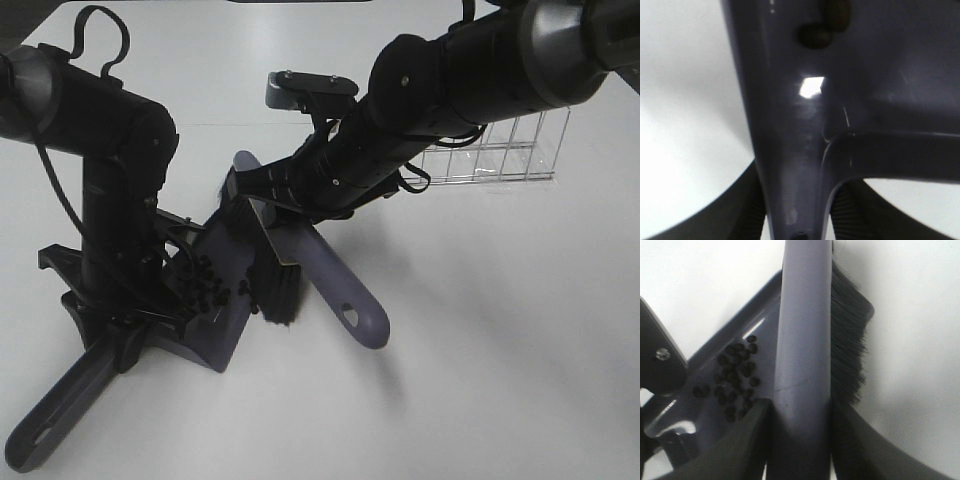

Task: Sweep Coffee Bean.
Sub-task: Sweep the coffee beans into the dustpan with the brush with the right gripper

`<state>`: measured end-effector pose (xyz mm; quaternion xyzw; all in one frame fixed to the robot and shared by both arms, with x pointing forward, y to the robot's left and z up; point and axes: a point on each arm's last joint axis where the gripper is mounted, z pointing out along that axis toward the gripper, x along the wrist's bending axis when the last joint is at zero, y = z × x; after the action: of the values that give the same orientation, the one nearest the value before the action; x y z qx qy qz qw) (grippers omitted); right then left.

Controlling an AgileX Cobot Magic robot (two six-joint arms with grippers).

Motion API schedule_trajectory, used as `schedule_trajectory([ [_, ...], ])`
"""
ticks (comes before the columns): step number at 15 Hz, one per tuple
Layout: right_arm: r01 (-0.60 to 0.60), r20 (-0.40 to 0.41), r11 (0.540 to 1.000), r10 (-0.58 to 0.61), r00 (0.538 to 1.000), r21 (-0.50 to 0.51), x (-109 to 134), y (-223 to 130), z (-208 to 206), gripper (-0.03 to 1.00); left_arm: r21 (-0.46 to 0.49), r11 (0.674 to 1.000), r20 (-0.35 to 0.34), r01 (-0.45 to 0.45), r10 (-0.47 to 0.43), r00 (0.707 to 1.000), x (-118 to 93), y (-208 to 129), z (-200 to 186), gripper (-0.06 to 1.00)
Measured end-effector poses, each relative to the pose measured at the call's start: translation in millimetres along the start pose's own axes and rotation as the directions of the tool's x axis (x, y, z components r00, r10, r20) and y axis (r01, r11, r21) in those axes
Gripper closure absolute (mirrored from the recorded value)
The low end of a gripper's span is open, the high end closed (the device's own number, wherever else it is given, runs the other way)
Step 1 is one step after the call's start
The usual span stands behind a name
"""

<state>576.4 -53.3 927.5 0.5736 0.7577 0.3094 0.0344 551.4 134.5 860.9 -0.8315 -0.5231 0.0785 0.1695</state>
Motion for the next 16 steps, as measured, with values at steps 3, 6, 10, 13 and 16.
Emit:
schedule_trajectory([
  [3,0.051,-0.101,0.995,-0.059,0.993,-0.08,21.5,34.0,-13.0,0.66,0.0,1.0,0.0,-0.001,0.001,1.0,0.0,0.0,0.0,0.61],
  [6,0.132,-0.112,0.982,-0.148,0.983,-0.133,31.7,48.9,-40.6,0.66,0.0,1.0,0.003,-0.001,0.001,1.0,-0.2,0.0,0.0,0.61],
  [10,0.23,-0.031,0.968,-0.234,0.972,-0.101,27.1,41.3,-71.1,0.66,0.005,1.0,0.006,0.001,-0.001,1.0,-0.6,-0.5,0.0,0.61],
  [13,0.228,0.14,0.974,-0.226,0.964,0.001,-8.4,-13.9,-77.8,0.66,0.027,1.0,0.014,0.004,-0.005,1.0,-1.3,-1.9,1.0,0.61],
  [16,0.193,0.176,0.98,-0.199,0.964,0.052,-24.5,-43.9,-63.9,0.66,0.032,0.999,0.019,0.006,-0.007,1.0,-1.8,-2.2,1.3,0.61],
])
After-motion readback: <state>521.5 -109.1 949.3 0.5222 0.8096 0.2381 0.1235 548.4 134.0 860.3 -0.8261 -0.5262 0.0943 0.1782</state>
